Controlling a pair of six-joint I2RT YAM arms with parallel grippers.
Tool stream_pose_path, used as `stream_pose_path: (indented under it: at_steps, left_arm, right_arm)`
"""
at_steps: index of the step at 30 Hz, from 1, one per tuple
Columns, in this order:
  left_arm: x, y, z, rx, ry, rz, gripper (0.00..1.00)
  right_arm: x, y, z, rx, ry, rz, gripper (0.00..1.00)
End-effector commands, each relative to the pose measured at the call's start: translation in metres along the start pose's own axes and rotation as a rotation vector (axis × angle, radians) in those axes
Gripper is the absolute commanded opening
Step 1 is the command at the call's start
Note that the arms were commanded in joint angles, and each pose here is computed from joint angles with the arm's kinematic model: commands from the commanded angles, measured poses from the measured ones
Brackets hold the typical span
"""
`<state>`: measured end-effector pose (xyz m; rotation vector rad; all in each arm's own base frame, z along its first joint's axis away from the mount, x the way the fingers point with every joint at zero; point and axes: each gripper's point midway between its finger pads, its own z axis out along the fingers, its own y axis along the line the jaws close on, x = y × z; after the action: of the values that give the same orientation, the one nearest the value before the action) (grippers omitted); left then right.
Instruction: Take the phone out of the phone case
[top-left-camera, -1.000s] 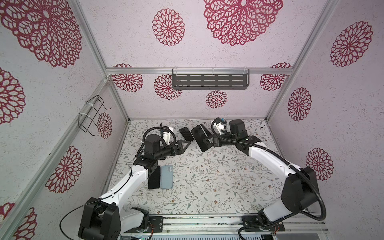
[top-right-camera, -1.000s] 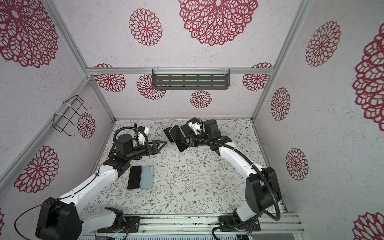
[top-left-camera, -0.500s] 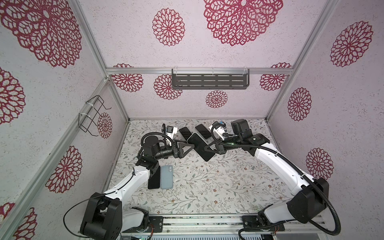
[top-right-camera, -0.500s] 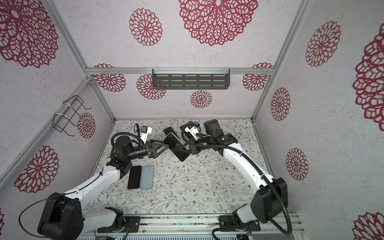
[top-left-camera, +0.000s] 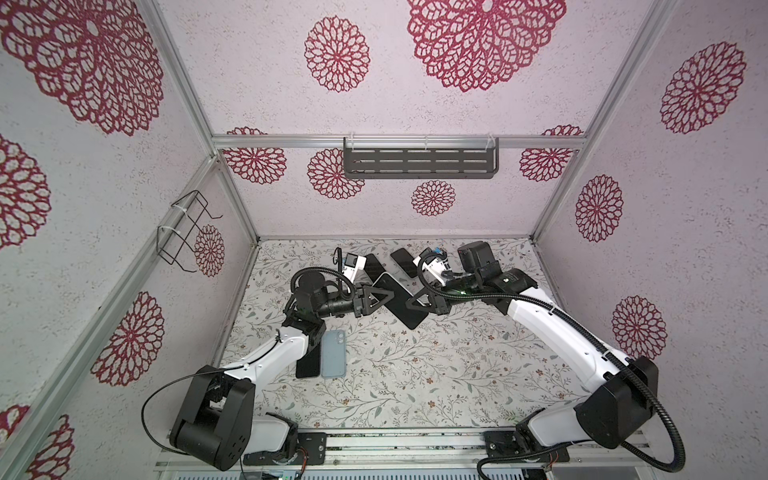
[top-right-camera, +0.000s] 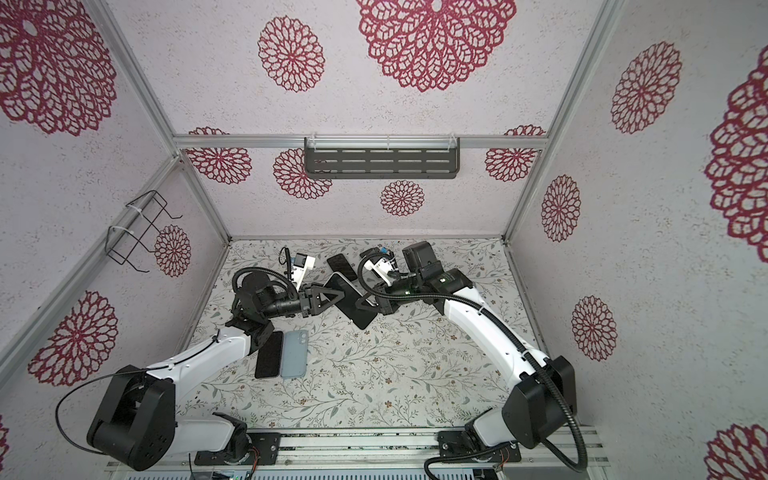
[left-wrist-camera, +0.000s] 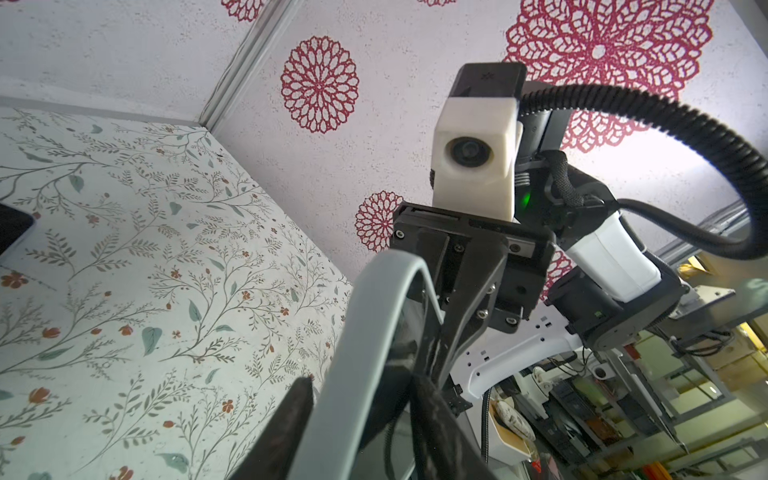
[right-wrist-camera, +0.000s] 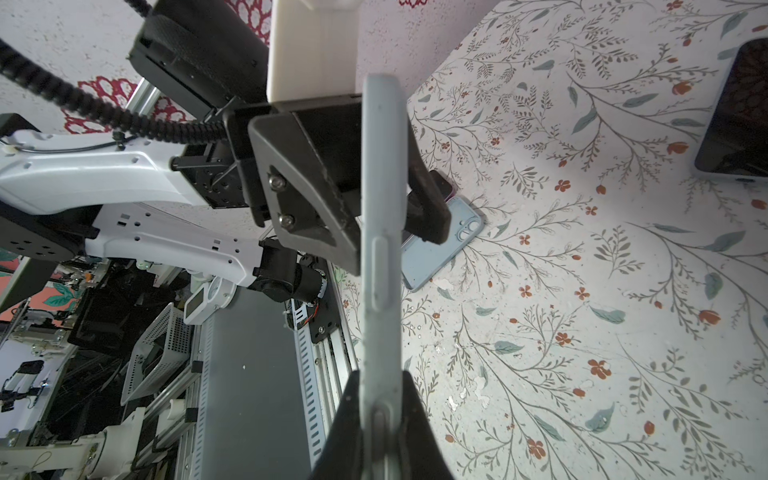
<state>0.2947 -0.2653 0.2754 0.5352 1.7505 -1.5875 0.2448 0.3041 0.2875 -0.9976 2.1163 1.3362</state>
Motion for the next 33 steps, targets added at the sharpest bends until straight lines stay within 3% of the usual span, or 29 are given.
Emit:
stream_pose_path:
  at_steps: [1, 6, 7, 10, 11, 14, 16, 18, 21, 26, 33]
  left_arm:
    - [0.000, -0.017, 0.007, 0.074, 0.016, 0.046, 0.30]
    - [-0.001, -0.021, 0.006, 0.080, 0.010, 0.040, 0.11]
    - [-0.003, -0.023, 0.006, 0.082, 0.006, 0.042, 0.09]
    - [-0.013, -0.026, 0.003, 0.049, -0.034, 0.058, 0.01]
    - [-0.020, -0.025, 0.001, 0.013, -0.059, 0.063, 0.01]
    - [-0.055, -0.027, -0.015, -0.146, -0.206, 0.116, 0.00]
    - [-0.085, -0.039, -0.034, -0.222, -0.360, 0.154, 0.00]
    - [-0.111, -0.061, -0.052, -0.239, -0.503, 0.190, 0.00]
    - [-0.136, -0.098, -0.068, -0.191, -0.675, 0.242, 0.00]
    - [-0.148, -0.131, -0.064, -0.134, -0.785, 0.276, 0.00]
    - [-0.142, -0.146, -0.049, -0.042, -0.797, 0.247, 0.00]
  right_arm:
    - [-0.017, 0.026, -0.014, -0.033, -0.050, -0.113, 0.00]
    - [-0.020, 0.023, -0.015, -0.002, -0.043, -0.128, 0.00]
    - [-0.021, 0.022, -0.016, 0.012, -0.047, -0.131, 0.04]
    - [-0.029, 0.021, -0.021, 0.049, -0.097, -0.130, 0.48]
    - [-0.035, 0.021, -0.026, 0.073, -0.141, -0.132, 0.59]
    - [-0.051, 0.021, -0.049, 0.172, -0.340, -0.112, 0.78]
    - [-0.059, 0.026, -0.071, 0.201, -0.508, -0.073, 0.85]
    - [-0.062, 0.034, -0.087, 0.161, -0.659, -0.021, 0.87]
    - [-0.062, 0.044, -0.094, 0.039, -0.790, 0.052, 0.85]
    - [-0.060, 0.061, -0.088, -0.063, -0.861, 0.034, 0.83]
    - [-0.066, 0.074, -0.093, -0.123, -0.928, -0.035, 0.79]
